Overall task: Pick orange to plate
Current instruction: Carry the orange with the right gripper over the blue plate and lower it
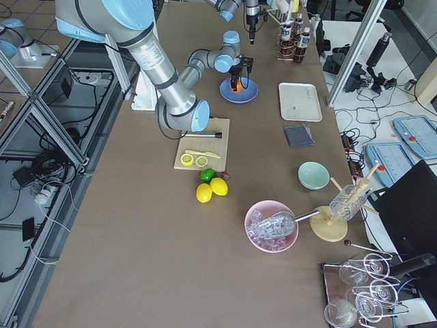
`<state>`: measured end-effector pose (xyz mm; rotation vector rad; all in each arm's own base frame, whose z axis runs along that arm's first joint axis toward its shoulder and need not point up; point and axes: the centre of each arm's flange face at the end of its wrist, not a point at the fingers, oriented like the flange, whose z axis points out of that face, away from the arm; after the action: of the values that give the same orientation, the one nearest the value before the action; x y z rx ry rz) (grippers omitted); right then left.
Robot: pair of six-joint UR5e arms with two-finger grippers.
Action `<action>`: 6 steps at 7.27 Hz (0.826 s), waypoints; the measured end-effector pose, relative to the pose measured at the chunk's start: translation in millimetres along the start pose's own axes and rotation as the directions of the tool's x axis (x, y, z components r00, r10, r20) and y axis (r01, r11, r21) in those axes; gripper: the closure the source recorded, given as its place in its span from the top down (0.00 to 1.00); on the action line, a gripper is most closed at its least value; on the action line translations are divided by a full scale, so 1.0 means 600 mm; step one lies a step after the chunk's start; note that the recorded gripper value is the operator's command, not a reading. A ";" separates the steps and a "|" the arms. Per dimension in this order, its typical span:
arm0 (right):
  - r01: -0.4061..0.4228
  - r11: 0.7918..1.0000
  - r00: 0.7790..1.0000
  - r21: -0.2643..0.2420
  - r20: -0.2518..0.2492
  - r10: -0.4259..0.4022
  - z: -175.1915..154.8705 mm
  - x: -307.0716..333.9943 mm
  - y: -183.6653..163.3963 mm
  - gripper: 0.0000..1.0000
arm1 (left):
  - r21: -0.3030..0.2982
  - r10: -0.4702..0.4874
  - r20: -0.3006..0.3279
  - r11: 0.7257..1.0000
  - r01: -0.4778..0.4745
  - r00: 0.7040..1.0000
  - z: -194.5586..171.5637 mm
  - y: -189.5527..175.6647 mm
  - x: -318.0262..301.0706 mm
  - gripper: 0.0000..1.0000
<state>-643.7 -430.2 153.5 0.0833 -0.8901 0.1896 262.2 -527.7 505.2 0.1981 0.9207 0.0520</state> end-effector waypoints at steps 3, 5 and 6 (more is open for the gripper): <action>0.005 1.000 1.000 0.012 -0.017 -0.004 0.021 -0.001 0.013 0.80 | -0.001 0.000 0.001 1.000 0.000 1.000 -0.001 0.006 -0.007 0.97; 0.008 1.000 1.000 0.019 -0.018 -0.008 0.032 0.000 0.018 1.00 | 0.005 -0.004 0.002 1.000 0.004 1.000 -0.007 0.006 -0.013 0.97; 0.008 1.000 1.000 0.021 -0.018 -0.007 0.033 0.001 0.017 1.00 | 0.006 -0.005 0.002 1.000 0.005 1.000 -0.008 0.006 -0.015 0.97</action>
<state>-660.5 -423.0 166.7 0.1042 -0.8702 0.1922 253.2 -524.8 509.9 0.2014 0.9196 0.0440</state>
